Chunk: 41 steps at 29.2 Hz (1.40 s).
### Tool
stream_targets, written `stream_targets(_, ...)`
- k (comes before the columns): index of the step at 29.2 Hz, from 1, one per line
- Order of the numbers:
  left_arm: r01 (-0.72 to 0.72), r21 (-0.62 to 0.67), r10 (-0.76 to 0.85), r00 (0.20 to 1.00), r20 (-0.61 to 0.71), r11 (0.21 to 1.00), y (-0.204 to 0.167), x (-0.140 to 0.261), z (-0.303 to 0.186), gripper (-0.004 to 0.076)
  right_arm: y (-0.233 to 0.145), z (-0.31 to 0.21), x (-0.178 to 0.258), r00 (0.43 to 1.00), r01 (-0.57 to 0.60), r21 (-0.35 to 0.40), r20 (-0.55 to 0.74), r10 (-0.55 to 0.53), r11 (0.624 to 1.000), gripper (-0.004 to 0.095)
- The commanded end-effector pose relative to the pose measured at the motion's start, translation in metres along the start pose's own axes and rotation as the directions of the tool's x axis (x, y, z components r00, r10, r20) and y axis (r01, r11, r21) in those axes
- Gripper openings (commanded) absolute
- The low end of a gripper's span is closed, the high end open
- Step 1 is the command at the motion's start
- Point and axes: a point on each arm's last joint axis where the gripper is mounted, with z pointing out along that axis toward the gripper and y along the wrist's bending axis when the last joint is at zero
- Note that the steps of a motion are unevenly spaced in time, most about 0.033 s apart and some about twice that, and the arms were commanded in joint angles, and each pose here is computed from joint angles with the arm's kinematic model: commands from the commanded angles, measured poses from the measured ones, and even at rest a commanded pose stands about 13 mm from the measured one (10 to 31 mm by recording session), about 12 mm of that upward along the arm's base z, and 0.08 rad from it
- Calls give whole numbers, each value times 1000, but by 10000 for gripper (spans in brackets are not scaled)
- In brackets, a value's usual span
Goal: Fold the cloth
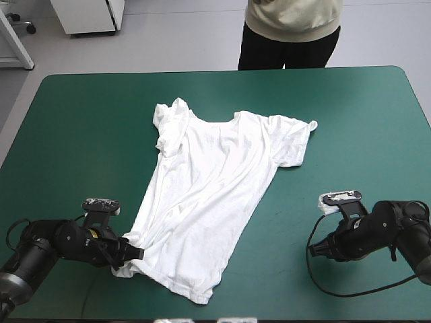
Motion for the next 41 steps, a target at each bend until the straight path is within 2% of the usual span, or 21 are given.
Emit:
stream_targets(1, -19, 21, 18, 999, 39, 1000, -3, -4, -7, 317, 3, -10, -5, 997, -7, -19, 72, 9, 1000, 218)
stream_targets(4, -34, 25, 32, 997, 74, 999, -5, -7, -16, 364, 6, -15, -7, 991, -9, -43, 130, 15, 999, 218)
stream_targets(9, -97, 13, 89, 952, 292, 995, -15, -22, -70, 475, 12, -43, -20, 956, 5, -48, 293, 9, 999, 218)
stream_targets(14, -126, -13, 115, 858, 501, 992, -24, -39, -117, 480, 17, -64, -33, 930, 14, -73, 366, 13, 997, 217)
stream_targets(18, -98, -19, 89, 791, 606, 995, -23, -64, -118, 479, 22, -77, -42, 897, 20, -114, 441, 32, 993, 216)
stream_targets(25, -102, 4, 87, 864, 496, 995, -16, -113, -58, 479, 24, -86, -52, 865, 47, -108, 502, 14, 993, 216)
stream_targets(31, -76, 3, 67, 900, 430, 997, -11, -157, -20, 479, 23, -81, -55, 873, 44, -119, 487, 19, 992, 216)
stream_targets(35, -111, -14, 108, 913, 394, 994, -9, -182, -7, 479, 22, -77, -58, 878, 38, -121, 478, 25, 992, 216)
stream_targets(41, -133, -6, 129, 943, 306, 991, -7, -203, 20, 475, 22, -72, -61, 886, 28, -135, 462, 38, 990, 216)
